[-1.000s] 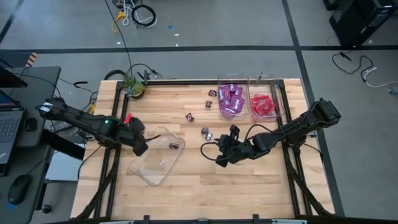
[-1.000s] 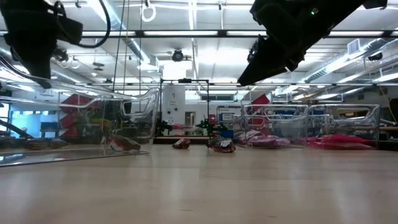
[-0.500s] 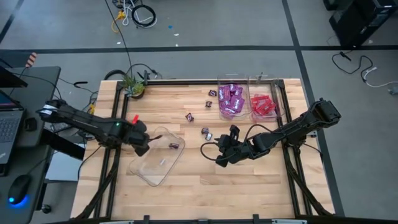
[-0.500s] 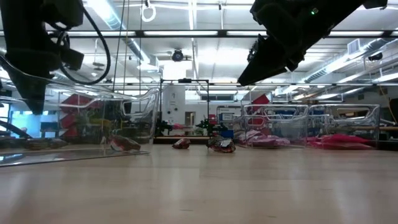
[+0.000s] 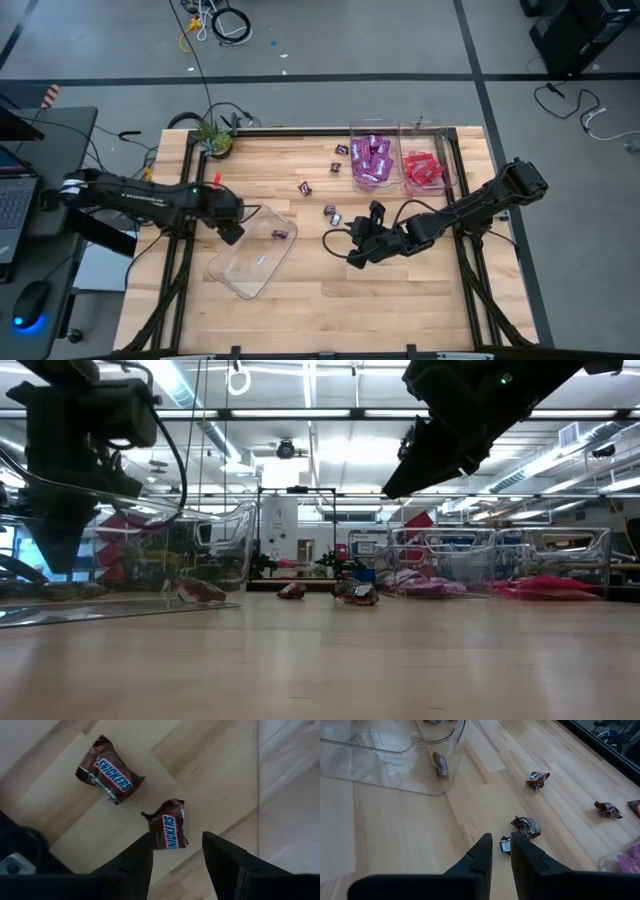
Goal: Sort candy
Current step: Put the brown candy into the bottom transparent bin
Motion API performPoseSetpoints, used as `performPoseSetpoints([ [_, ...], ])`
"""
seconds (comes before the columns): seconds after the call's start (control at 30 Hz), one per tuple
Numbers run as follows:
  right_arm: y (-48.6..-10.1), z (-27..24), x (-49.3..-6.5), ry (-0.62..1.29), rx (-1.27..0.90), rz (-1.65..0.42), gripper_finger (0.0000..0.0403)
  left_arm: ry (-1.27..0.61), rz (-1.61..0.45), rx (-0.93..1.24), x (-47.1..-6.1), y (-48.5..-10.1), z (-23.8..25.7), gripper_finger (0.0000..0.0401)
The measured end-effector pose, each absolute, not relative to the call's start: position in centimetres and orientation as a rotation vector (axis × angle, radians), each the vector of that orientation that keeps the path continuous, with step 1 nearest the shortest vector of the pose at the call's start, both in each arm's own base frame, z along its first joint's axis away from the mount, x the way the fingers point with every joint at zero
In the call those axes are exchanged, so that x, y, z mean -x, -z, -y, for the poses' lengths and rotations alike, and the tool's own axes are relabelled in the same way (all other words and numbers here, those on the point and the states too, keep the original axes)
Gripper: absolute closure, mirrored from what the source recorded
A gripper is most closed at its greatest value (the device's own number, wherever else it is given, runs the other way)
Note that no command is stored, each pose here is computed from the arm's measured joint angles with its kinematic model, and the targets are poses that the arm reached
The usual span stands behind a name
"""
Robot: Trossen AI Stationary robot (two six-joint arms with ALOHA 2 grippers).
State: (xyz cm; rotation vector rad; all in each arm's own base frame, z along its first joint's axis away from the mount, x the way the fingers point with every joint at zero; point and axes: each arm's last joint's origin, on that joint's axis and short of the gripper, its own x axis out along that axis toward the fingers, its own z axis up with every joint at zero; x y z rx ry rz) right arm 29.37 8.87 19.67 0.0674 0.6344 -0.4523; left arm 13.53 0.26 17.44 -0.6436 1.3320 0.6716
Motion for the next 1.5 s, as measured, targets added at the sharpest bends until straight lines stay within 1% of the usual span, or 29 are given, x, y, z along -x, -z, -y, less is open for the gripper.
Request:
performPoseSetpoints([
  [0.4,-19.6,-8.9,-29.4,0.449,-0.068,-0.638,0.0346,-0.62,-1.32,0.709,-13.2,-15.3,-1.5,0.0228],
  [0.5,-19.6,-8.9,-29.4,0.448,-0.068,-0.638,0.0346,-0.606,-1.326,0.705,-13.2,-15.2,-1.4,0.0236],
  [0.6,-19.6,-8.9,-29.4,0.447,-0.069,-0.639,0.0346,-0.596,-1.33,0.699,-13.2,-15.2,-1.4,0.0262],
  [0.8,-19.6,-8.9,-29.4,0.447,-0.069,-0.639,0.0346,-0.576,-1.334,0.676,-13.2,-15.3,-1.4,0.0351],
  [0.87,-19.6,-8.9,-29.4,0.447,-0.069,-0.639,0.0346,-0.573,-1.333,0.674,-13.2,-15.3,-1.4,0.0372],
  [0.93,-19.6,-8.9,-29.4,0.447,-0.069,-0.639,0.0346,-0.574,-1.339,0.657,-13.3,-15.6,-1.5,0.0385],
  [1.13,-19.6,-8.9,-29.3,0.447,-0.069,-0.64,0.0346,-0.597,-1.312,0.56,-14.1,-18.3,-1.8,0.0388],
  [1.33,-19.6,-8.9,-29.3,0.447,-0.068,-0.642,0.0346,-0.635,-1.243,0.47,-15.0,-22.7,-2.2,0.0388],
  [1.5,-19.6,-8.9,-29.3,0.447,-0.065,-0.647,0.0346,-0.562,-1.159,0.407,-15.7,-26.9,-2.1,0.0388],
])
